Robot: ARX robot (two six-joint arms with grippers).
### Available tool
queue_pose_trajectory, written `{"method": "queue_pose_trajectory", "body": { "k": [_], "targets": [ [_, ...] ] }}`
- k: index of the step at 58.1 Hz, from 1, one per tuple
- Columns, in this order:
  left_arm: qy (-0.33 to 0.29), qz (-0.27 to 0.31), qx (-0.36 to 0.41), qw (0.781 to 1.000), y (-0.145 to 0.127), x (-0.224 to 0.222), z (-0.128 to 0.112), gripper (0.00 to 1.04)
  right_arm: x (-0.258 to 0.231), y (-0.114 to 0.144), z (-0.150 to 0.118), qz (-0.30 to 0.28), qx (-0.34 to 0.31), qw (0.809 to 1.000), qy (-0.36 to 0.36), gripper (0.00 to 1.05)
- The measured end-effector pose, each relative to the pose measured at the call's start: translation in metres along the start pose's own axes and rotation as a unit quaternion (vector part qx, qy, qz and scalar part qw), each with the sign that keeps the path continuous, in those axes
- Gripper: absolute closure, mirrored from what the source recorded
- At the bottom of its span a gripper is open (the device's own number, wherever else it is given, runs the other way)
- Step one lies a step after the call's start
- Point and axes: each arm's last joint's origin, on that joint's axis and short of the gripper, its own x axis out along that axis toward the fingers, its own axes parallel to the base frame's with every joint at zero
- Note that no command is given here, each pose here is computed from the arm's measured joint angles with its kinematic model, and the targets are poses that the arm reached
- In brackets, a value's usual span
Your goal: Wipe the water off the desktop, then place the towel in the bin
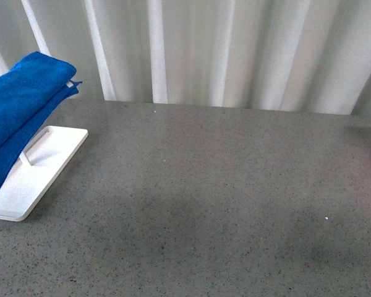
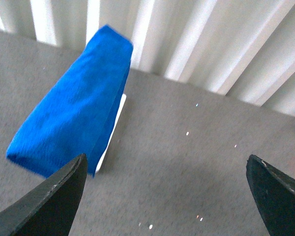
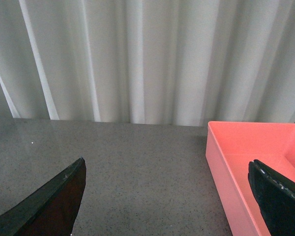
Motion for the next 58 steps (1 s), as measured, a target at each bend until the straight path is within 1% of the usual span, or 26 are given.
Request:
{"method": "queue_pose_trajectory", "body": {
  "k": [3,7,14,19,25,27,29,33,41,50,55,58],
  "targets": [
    [-0.012,-0.012,0.003,1.0,-0.008,0.009,0.015,0.07,0.0,0.0,0.0,0.0,0.0,1.0,0.0,0.07],
    [-0.014,-0.023,0.008,1.0,-0.016,0.024,0.028,0.07,0.0,0.0,0.0,0.0,0.0,1.0,0.0,0.07],
    [-0.009,-0.034,0.032,0.999,-0.033,0.063,0.055,0.07,0.0,0.0,0.0,0.0,0.0,1.0,0.0,0.07],
    [0.01,-0.026,0.052,0.998,-0.043,0.099,0.07,0.07,0.0,0.0,0.0,0.0,0.0,1.0,0.0,0.07],
    [0.059,-0.013,0.075,0.995,-0.048,0.15,0.08,0.07,0.0,0.0,0.0,0.0,0.0,1.0,0.0,0.07],
    [0.085,-0.01,0.084,0.993,-0.047,0.171,0.081,0.07,0.0,0.0,0.0,0.0,0.0,1.0,0.0,0.07],
    [0.117,0.009,0.096,0.988,-0.044,0.198,0.082,0.07,0.0,0.0,0.0,0.0,0.0,1.0,0.0,0.07],
    [0.158,0.031,0.105,0.981,-0.035,0.232,0.082,0.07,0.0,0.0,0.0,0.0,0.0,1.0,0.0,0.07],
    [0.199,0.081,0.109,0.97,-0.009,0.284,0.083,0.07,0.0,0.0,0.0,0.0,0.0,1.0,0.0,0.07],
    [0.213,0.108,0.111,0.965,0.015,0.305,0.081,0.07,0.0,0.0,0.0,0.0,0.0,1.0,0.0,0.07],
    [0.219,0.127,0.113,0.961,0.035,0.314,0.079,0.07,0.0,0.0,0.0,0.0,0.0,1.0,0.0,0.07],
    [0.221,0.132,0.115,0.96,0.04,0.316,0.077,0.07,0.0,0.0,0.0,0.0,0.0,1.0,0.0,0.07]
  ]
}}
